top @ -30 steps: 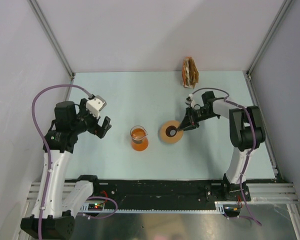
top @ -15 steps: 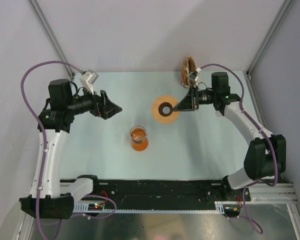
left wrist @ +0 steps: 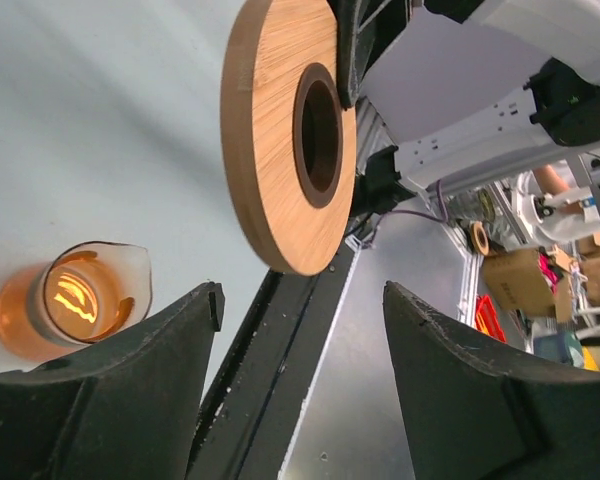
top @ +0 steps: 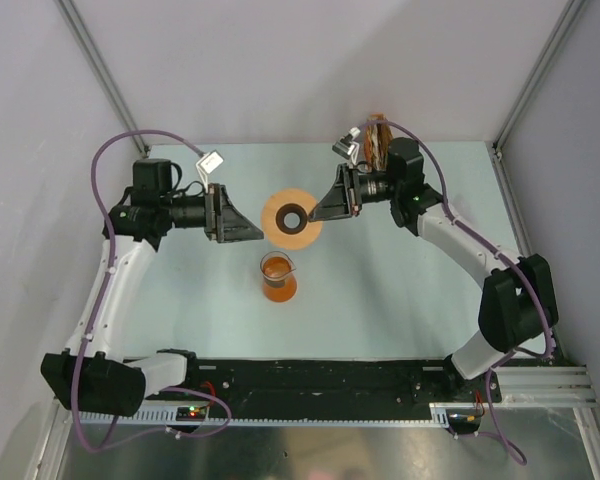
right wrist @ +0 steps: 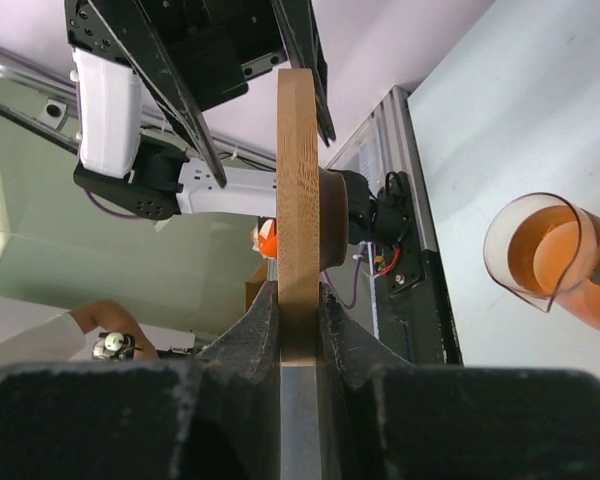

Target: Place the coffee filter in the dripper

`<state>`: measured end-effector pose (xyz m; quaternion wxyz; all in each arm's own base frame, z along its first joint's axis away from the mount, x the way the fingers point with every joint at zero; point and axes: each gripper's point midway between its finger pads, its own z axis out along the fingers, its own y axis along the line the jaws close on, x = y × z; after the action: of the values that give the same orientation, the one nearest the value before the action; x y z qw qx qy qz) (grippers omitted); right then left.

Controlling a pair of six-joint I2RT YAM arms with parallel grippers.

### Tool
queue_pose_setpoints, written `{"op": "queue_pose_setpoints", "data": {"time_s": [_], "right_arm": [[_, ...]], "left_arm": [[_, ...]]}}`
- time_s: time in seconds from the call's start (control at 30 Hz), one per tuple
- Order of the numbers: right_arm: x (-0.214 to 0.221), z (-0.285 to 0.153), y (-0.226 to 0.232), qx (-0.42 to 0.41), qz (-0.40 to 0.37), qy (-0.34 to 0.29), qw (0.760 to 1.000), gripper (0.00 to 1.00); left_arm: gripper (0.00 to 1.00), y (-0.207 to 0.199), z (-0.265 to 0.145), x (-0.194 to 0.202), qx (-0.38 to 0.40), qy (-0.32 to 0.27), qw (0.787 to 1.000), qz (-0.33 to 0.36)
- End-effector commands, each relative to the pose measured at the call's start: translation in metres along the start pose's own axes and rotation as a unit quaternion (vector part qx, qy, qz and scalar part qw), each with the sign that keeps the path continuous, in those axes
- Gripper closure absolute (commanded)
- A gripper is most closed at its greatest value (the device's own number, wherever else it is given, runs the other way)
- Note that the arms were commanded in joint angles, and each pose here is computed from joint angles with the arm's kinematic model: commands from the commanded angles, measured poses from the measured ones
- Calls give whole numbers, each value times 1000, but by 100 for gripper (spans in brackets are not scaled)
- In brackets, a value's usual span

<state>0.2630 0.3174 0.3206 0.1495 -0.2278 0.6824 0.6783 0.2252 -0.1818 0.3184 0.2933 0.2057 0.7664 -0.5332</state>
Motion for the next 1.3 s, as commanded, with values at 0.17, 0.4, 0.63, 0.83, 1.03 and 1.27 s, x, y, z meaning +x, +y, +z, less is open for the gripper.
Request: {"op": "queue_pose_setpoints", "data": {"time_s": [0.17, 0.4, 0.63, 0.83, 1.03, 1.27], "right_arm": [[-5, 16, 29, -38, -52, 20, 998, 100], [-4, 19, 29, -44, -54, 28, 997, 100], [-6, 20, 26, -43, -49, 29, 997, 100], [-6, 20, 19, -23, -41, 23, 999, 68], [-16, 3, 5, 28, -49, -10, 998, 20], [-18, -42, -28, 154, -64, -52, 985, 1]], "left_arm": [[42, -13, 13, 8, 68, 28, 997, -16], [58, -16, 14, 4, 87, 28, 996, -15], [90, -16, 15, 2, 93, 30, 995, -21], [100, -16, 15, 7, 96, 32, 994, -36], [100, -6, 15, 28, 93, 40, 992, -75], [100, 20, 9, 57, 92, 35, 982, -161]]}}
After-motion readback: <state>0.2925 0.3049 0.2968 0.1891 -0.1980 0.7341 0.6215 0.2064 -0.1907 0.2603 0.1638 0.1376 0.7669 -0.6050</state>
